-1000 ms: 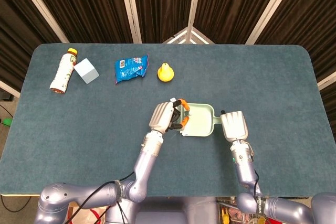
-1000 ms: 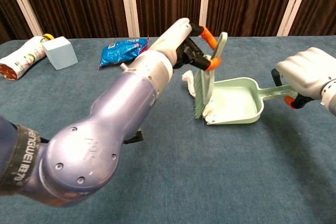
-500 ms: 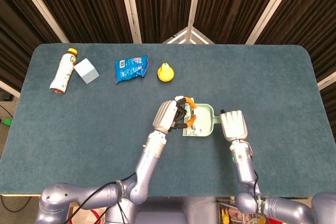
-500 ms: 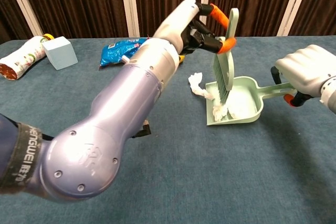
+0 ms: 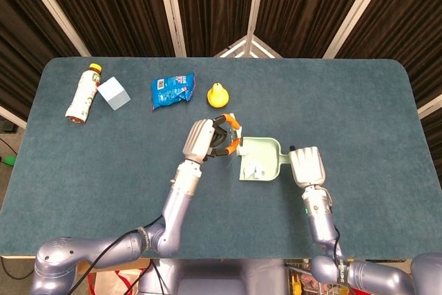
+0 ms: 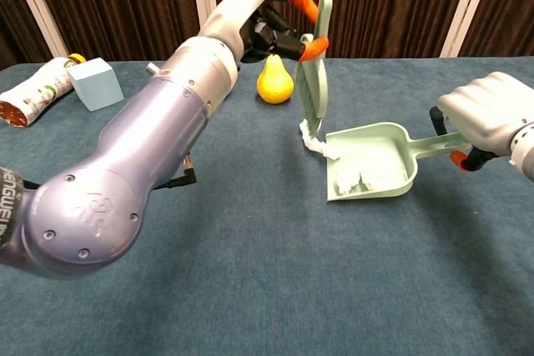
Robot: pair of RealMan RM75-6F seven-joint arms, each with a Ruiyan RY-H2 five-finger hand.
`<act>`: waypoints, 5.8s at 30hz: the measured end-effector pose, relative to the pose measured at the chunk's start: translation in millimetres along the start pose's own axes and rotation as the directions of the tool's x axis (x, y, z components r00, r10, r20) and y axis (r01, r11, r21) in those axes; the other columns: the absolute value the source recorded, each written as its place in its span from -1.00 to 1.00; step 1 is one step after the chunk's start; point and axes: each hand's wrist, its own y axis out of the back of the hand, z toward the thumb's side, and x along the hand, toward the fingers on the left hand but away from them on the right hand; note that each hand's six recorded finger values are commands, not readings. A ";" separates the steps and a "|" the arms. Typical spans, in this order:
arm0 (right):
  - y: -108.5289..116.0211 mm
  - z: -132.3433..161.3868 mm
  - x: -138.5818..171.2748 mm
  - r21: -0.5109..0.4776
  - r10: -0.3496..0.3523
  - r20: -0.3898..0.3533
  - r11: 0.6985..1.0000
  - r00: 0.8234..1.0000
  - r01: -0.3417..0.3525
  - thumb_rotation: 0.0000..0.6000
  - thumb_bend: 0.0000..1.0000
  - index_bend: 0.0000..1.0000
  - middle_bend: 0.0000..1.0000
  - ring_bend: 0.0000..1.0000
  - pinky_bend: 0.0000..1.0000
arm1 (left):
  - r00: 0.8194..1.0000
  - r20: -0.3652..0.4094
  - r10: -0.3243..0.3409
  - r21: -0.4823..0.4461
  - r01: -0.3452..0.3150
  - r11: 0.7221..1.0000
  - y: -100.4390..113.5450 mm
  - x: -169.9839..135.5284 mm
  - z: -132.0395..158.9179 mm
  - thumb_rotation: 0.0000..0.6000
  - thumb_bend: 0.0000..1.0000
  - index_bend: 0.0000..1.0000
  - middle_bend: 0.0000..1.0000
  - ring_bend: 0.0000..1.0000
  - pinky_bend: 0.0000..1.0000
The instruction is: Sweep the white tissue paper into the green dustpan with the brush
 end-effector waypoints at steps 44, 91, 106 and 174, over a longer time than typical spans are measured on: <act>-4.9 -11.4 -25.3 -0.015 -0.023 0.050 1.000 0.999 0.024 1.00 0.08 0.23 0.64 0.68 0.76 | 0.999 -0.046 -0.018 0.162 0.025 0.987 -7.2 20.0 -36.3 1.00 -0.15 0.57 0.99 0.98 1.00; 2.5 -18.0 -19.9 -0.024 -0.027 0.062 0.999 0.998 0.028 1.00 0.08 0.23 0.64 0.68 0.76 | 0.994 0.093 -0.052 0.002 0.052 0.999 -24.8 3.5 28.3 1.00 -0.26 0.56 0.90 0.96 1.00; -3.7 0.5 -19.9 -0.024 -0.026 0.025 0.999 0.999 0.027 1.00 0.09 0.22 0.64 0.68 0.76 | 0.997 0.073 0.009 0.019 -0.011 1.000 36.5 3.1 7.1 1.00 -0.26 0.56 0.90 0.96 1.00; 0.0 45.1 0.5 -0.076 -0.060 -0.093 0.996 0.994 0.053 1.00 0.09 0.22 0.64 0.68 0.76 | 0.970 -0.118 -0.211 0.167 0.228 0.959 69.3 -7.7 -33.1 1.00 -0.18 0.55 0.94 0.98 1.00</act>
